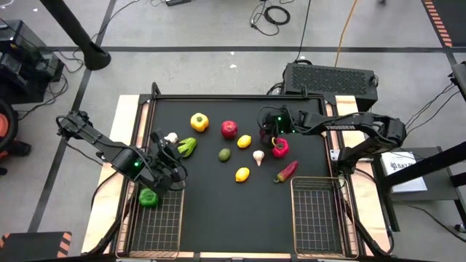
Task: Sort produce into baskets
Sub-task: Put the right apple into the right gold wire basket
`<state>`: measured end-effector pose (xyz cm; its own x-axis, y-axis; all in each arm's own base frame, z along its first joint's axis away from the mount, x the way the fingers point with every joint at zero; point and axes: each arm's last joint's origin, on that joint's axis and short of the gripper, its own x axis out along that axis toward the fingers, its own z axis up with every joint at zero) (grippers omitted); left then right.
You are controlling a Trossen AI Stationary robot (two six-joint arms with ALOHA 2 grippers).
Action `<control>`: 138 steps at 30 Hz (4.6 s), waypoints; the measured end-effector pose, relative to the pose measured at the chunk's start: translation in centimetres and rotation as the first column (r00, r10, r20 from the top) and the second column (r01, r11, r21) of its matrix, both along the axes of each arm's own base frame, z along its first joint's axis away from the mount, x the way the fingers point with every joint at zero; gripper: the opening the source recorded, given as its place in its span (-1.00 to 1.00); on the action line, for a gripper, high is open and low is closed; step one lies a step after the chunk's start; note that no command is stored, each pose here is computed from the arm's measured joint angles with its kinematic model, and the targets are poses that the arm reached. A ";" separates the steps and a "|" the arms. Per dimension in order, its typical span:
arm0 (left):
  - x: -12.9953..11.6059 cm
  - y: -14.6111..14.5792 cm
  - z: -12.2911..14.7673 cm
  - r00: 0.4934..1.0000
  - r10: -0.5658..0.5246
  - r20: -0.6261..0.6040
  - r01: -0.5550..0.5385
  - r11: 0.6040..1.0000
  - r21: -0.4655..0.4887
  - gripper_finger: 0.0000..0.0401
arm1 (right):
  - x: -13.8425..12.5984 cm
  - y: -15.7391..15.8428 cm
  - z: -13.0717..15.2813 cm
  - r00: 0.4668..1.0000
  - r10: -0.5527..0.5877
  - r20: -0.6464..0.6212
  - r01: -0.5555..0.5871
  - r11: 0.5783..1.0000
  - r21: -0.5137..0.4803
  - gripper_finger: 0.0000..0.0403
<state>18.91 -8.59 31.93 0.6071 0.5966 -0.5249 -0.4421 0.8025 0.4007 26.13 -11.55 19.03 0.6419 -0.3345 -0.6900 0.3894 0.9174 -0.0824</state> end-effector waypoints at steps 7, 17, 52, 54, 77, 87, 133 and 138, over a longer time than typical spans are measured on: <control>0.0 0.0 0.0 1.000 0.000 -0.004 0.000 1.000 0.003 -0.44 | 0.0 0.0 0.9 1.000 0.017 0.022 -0.017 1.000 -0.023 -0.63; 0.0 0.0 0.0 1.000 0.000 -0.003 0.000 1.000 0.002 -0.44 | -0.9 0.4 0.9 0.997 0.044 -0.061 -0.045 0.999 -0.013 -0.51; 0.0 0.0 -0.1 1.000 0.011 0.007 -0.011 1.000 -0.018 -0.44 | -1.1 0.4 0.7 0.995 0.049 -0.092 -0.050 0.999 -0.014 -1.00; 0.0 0.0 -0.1 1.000 0.011 0.007 -0.011 1.000 -0.018 -0.44 | -1.1 0.4 0.8 0.996 0.045 -0.082 -0.047 0.999 -0.015 -1.00; 0.0 0.0 -0.1 1.000 0.010 0.006 -0.010 1.000 -0.018 -0.44 | -1.5 0.5 1.0 0.999 -0.004 -0.042 0.004 1.000 -0.020 -0.38; 0.0 0.0 -0.1 1.000 0.010 0.007 -0.010 1.000 -0.019 -0.44 | -2.1 0.6 -0.3 0.999 -0.015 -0.040 0.014 1.000 -0.019 -0.57; 0.0 0.0 -0.1 1.000 0.010 0.008 -0.010 1.000 -0.019 -0.44 | -4.0 2.7 6.6 0.991 -0.031 0.129 0.032 0.999 -0.006 -1.00; 0.0 0.0 -0.1 1.000 0.010 0.008 -0.009 1.000 -0.019 -0.44 | -4.2 2.8 6.0 0.996 -0.047 0.075 0.045 0.999 0.031 -1.00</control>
<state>18.90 -8.61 31.87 0.6055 0.5922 -0.5317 -0.4528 0.8058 0.3818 21.88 -8.74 25.08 0.6768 -0.3454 -0.6501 0.4352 0.9000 -0.0250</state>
